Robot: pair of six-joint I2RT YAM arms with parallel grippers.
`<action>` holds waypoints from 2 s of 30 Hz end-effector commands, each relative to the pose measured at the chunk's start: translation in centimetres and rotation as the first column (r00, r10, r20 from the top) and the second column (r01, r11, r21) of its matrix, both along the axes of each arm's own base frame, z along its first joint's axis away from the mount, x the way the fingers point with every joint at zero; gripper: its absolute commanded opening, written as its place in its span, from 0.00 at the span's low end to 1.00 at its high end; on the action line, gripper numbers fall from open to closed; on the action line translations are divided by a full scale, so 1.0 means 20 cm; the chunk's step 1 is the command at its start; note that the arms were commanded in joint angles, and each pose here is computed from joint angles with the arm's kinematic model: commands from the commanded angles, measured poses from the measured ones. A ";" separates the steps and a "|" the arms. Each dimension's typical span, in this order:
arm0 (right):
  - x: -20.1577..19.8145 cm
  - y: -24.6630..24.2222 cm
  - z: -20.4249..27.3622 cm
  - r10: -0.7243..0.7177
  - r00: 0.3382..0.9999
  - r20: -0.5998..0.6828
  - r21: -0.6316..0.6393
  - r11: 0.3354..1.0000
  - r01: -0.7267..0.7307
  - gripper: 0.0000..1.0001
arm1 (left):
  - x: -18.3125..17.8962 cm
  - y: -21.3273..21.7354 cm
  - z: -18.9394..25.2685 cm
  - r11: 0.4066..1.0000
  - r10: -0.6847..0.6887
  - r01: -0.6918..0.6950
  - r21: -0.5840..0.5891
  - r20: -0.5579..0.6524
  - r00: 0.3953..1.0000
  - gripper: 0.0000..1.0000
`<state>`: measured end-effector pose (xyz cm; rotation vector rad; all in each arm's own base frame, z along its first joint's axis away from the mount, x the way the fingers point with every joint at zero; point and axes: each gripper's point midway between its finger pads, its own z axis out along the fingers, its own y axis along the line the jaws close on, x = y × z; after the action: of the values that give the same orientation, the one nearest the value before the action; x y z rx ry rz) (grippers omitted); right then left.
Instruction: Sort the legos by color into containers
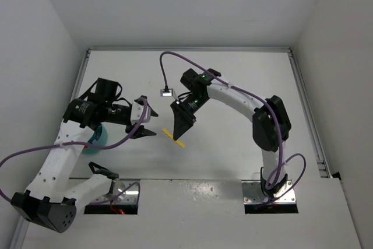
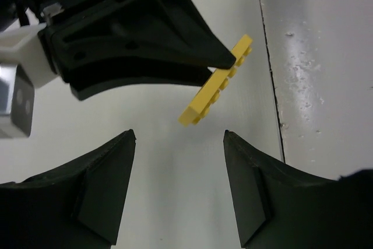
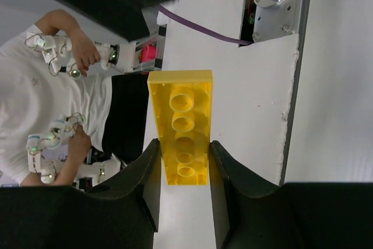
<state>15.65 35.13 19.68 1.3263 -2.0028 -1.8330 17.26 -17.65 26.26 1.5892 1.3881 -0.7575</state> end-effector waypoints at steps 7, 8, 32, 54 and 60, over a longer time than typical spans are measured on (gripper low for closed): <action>0.01 0.06 0.06 0.026 0.999 0.029 0.050 0.998 -0.028 0.00 | -0.11 -0.13 -0.05 0.991 -0.136 0.136 -0.005 -0.001 0.991 0.67; 0.01 0.06 0.06 0.028 0.999 0.036 0.056 0.998 -0.030 0.00 | -0.11 -0.14 -0.05 0.990 -0.140 0.140 0.003 0.001 0.990 0.65; -0.08 0.05 0.18 0.075 0.993 0.087 0.129 0.988 -0.086 0.00 | -0.11 -0.20 -0.13 0.992 -0.117 0.118 0.045 -0.038 0.992 0.45; 0.07 0.04 0.17 -0.014 0.984 0.180 0.061 0.998 0.003 0.45 | -0.06 -0.09 -0.07 0.988 0.021 -0.022 0.153 0.006 1.000 0.06; 0.34 0.00 0.14 -0.165 0.933 0.320 -0.038 0.982 0.187 0.46 | 0.07 0.08 -0.07 0.910 0.187 -0.187 0.371 0.035 0.982 0.06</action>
<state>18.85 35.56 20.58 1.4502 -2.1718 -1.7373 17.27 -18.09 24.33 1.7063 1.5948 -0.5458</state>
